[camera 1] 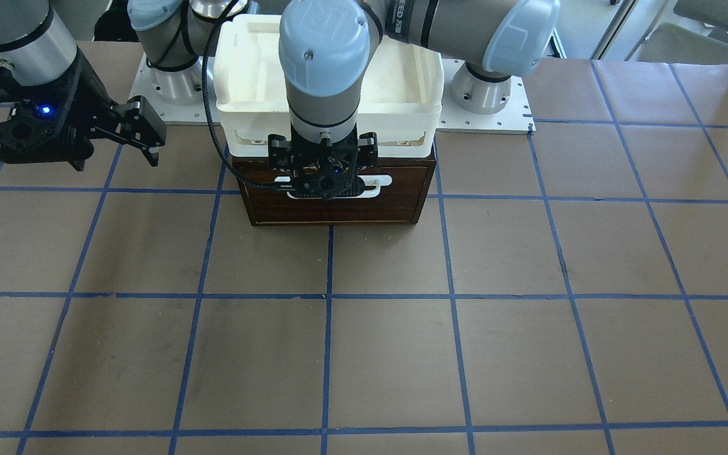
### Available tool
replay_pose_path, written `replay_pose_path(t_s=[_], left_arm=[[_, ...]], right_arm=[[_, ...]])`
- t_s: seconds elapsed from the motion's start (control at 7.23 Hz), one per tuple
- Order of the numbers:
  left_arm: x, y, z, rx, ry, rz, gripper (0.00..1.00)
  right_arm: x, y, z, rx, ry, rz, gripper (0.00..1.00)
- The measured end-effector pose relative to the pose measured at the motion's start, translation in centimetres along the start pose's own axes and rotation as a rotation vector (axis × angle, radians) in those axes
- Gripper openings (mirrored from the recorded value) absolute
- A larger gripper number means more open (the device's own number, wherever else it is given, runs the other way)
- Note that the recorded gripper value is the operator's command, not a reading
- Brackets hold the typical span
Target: Put scissors in drawer and close it
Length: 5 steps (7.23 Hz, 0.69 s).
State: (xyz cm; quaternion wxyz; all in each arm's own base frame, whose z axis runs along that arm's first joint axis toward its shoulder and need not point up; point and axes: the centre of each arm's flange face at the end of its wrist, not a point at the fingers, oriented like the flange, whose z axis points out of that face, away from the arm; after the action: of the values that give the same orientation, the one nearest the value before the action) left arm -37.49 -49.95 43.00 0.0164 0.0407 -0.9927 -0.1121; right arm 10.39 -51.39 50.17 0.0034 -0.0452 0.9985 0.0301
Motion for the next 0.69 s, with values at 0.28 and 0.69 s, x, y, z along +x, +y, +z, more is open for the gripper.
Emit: replay_pose_path(t_s=[0.28,0.69], left_arm=[[-1.8,1.3,-4.2,0.133,0.056,-0.011,1.00],[-5.0,-0.1,-4.9,0.318,0.083,-0.040,1.00]], right_arm=[[0.0,0.0,-0.1,0.002,0.001,-0.002,1.00],[0.0,0.1,-0.3,0.008,-0.003,-0.036,1.00]])
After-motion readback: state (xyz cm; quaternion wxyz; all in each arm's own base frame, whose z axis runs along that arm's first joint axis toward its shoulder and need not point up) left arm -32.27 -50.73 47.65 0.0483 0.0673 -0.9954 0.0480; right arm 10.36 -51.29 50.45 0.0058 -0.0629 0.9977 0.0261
